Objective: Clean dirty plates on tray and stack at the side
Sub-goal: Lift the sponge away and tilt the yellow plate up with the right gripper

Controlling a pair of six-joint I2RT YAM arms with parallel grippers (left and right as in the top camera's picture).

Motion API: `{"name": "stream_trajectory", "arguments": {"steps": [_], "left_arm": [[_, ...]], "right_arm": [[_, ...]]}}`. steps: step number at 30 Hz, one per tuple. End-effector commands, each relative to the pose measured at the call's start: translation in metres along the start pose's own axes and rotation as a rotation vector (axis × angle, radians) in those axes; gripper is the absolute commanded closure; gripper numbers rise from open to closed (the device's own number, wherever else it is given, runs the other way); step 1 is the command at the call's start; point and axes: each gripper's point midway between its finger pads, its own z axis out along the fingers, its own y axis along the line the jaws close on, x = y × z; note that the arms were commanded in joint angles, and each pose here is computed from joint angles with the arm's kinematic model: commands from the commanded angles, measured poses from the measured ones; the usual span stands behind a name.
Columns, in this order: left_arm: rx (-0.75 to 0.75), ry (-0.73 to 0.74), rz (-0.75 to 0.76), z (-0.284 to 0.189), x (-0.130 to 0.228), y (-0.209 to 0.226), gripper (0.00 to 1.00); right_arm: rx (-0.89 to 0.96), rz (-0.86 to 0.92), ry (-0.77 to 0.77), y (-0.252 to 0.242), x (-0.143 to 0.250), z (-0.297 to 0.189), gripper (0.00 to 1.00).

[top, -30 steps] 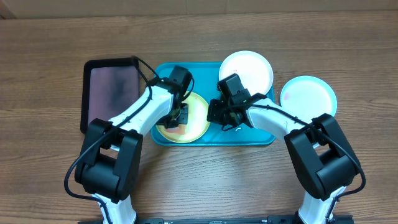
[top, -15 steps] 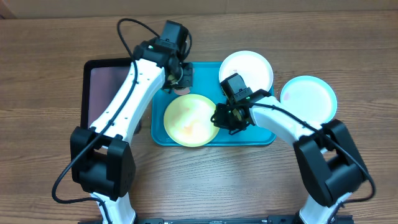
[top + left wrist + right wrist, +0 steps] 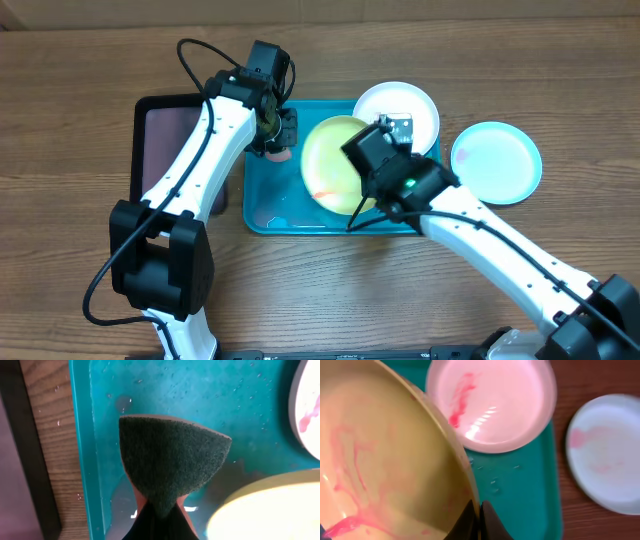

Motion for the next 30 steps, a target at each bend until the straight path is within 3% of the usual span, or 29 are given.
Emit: {"name": "stream_trajectory", "arguments": {"steps": [1,16,30], "left_arm": [[-0.011,0.005,-0.046,0.006,0.002,0.000,0.96],[-0.007,-0.008,-0.075,0.006,-0.001,-0.001,0.96],[-0.006,-0.009,-0.075,0.006,-0.001,-0.001,0.96]], "right_arm": [[0.269,-0.041,-0.232,-0.033,-0.034,-0.026,0.96],[0.595,-0.183,-0.660,-0.027,-0.057,-0.115,0.96],[0.632,-0.233,-0.669,-0.027,-0.058,-0.120,0.96]]}}
